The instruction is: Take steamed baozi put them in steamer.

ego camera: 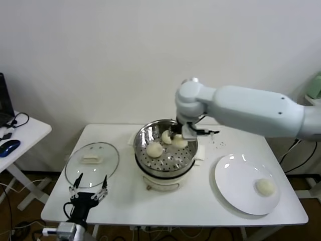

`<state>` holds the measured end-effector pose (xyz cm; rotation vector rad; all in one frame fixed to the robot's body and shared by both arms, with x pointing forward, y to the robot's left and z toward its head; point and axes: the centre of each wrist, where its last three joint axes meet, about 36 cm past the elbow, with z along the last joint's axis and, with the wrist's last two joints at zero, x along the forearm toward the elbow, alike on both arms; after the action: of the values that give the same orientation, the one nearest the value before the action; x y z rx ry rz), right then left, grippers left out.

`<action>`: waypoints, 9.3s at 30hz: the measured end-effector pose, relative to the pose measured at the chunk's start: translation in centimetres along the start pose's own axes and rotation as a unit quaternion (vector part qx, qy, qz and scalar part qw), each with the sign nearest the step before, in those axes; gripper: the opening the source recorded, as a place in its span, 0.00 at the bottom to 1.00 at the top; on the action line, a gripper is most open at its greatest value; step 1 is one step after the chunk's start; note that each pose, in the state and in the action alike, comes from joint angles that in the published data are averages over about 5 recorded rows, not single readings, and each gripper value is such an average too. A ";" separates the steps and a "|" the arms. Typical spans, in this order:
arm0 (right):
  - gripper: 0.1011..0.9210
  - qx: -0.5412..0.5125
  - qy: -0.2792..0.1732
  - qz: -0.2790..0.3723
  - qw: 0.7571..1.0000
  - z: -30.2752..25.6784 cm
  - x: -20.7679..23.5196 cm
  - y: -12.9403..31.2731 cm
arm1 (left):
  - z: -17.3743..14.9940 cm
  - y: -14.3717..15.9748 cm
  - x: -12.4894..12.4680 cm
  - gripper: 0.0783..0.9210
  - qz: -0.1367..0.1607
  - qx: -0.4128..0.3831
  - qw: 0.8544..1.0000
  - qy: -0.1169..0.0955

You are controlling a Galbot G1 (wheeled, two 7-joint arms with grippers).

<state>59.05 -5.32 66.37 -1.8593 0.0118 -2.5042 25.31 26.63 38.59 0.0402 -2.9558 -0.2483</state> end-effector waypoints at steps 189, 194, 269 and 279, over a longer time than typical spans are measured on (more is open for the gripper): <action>0.74 -0.744 -0.171 0.109 0.636 9.7 -1.8 31.3 | -2.2 -2.2 -1.5 0.88 0.019 0.043 0.999 -0.010; 0.74 -0.735 -0.197 0.114 0.639 11.2 -1.2 26.4 | -2.6 -2.1 -1.2 0.88 0.020 0.042 0.999 -0.013; 0.88 -0.706 -0.239 0.081 0.662 10.8 -7.3 15.8 | -4.5 -1.6 -1.9 0.88 0.010 0.045 0.998 -0.036; 0.88 -0.725 -0.223 0.209 0.617 8.0 -5.0 19.6 | -4.5 -1.3 -2.4 0.88 0.006 0.044 0.998 -0.051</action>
<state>68.37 -24.75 63.54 -2.0998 2.6756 -1.3557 28.43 24.76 42.31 0.0213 -3.0661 -0.1207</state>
